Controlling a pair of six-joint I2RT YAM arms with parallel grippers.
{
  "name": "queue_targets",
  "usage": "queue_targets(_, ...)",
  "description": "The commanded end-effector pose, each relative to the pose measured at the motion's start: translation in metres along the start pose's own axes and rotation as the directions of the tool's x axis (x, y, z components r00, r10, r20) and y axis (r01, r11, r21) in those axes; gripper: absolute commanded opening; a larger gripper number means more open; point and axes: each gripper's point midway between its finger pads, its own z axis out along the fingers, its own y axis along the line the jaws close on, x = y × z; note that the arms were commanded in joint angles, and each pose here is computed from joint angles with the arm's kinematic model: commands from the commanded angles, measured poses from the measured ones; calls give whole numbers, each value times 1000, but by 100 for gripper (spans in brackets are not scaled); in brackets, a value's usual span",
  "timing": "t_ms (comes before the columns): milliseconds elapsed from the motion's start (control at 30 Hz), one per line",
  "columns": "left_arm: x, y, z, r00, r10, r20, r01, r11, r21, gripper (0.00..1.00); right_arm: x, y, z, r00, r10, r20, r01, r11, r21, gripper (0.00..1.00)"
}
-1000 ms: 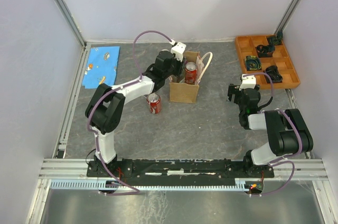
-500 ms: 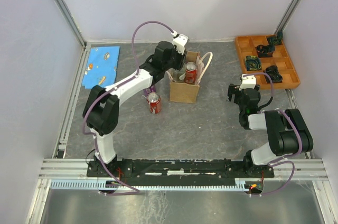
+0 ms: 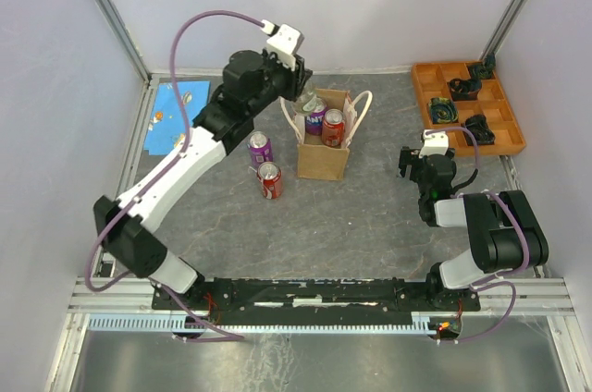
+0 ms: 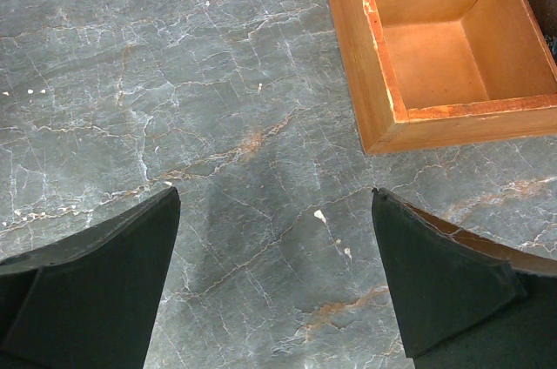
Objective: Take the beverage out of the canvas bag
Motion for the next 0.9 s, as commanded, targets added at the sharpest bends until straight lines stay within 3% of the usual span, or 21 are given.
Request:
queue_targets(0,-129,22,-71,948,86,306,-53,992,-113,3,-19,0,6,999,-2,51,2,1000,-1,99)
queue_targets(200,-126,56,-123,964,135,229,-62,952,-301,3,-18,0,6,999,-2,50,2,1000,0,99)
queue_targets(400,-77,86,-157,986,118,117,-51,883,-466,3,-19,0,6,999,-3,51,3,1000,0,99)
queue_targets(667,12,128,-182,995,-46,90,87,842,-533,3,-18,0,6,999,-2,50,2,1000,0,99)
queue_targets(867,75,128,-170,995,-83,61,102,860,-499,3,-19,0,6,999,-2,50,2,1000,0,99)
